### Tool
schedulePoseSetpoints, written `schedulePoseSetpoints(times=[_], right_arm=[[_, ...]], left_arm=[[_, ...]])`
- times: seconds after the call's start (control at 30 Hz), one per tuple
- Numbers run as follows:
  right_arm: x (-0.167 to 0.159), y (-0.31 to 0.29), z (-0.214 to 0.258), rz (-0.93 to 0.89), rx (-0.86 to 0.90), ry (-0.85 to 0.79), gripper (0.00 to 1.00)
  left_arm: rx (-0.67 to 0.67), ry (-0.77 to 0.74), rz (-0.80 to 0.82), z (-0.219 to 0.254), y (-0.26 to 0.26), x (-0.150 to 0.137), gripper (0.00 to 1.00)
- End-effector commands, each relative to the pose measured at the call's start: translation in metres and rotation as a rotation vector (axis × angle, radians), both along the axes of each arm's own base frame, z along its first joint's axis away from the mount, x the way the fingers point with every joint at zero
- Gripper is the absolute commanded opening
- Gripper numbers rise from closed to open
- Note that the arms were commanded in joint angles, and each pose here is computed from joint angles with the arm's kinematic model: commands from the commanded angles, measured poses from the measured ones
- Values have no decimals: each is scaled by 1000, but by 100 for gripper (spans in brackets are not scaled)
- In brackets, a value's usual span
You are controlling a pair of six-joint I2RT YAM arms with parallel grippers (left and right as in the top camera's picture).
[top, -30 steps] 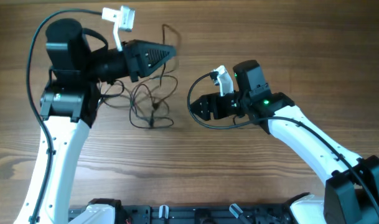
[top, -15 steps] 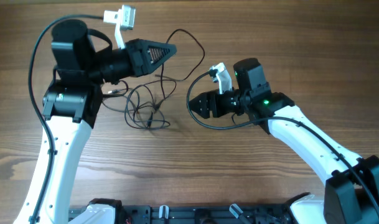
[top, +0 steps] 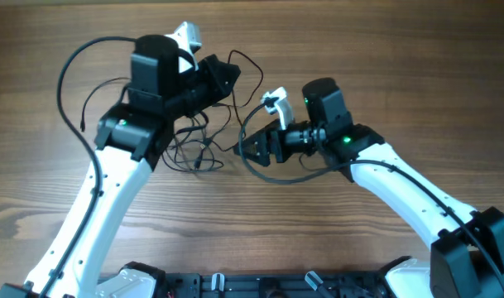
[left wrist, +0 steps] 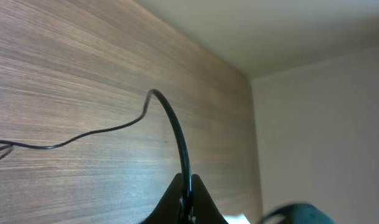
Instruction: Untangle cables
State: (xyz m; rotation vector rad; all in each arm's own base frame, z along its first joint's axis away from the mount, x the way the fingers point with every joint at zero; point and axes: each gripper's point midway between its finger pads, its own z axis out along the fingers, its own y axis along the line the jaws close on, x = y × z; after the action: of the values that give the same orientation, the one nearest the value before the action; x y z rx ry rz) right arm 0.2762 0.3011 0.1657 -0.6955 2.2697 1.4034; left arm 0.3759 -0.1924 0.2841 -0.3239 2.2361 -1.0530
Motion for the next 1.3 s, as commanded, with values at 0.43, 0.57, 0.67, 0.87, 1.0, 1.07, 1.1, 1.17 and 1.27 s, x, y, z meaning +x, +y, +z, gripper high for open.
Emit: schedulePoseSetpoints(times=[0.43,0.57,0.67,0.87,1.0,1.07,1.1,1.17,1.27], right_arm=[[21,9,2,-105,-20,-59,52],[28,14,15,-107,25,-122,49],[31,16,21,-109,45,-151,49],[31,14,16,-133,27,-104,4],[27,-4,-19,-205,-119,2,4],[30,-25,-44,-311,-254,58,4],[33,-38,-56,-388,-323,95,4],[37,-61,-72,-517,-426,142,4],[40,-89,-86,-675,-525,206,4]], left_arm=[[13,-28,109,4,9,15,4],[-19,0,132,4,9,15,4],[-53,27,155,4,9,15,4],[-51,26,158,4,10,15,4],[23,83,227,-15,26,12,39],[116,157,273,-38,42,2,54],[182,196,294,-50,52,-5,57],[296,277,340,-71,72,-21,58],[417,388,379,-94,93,-43,57]])
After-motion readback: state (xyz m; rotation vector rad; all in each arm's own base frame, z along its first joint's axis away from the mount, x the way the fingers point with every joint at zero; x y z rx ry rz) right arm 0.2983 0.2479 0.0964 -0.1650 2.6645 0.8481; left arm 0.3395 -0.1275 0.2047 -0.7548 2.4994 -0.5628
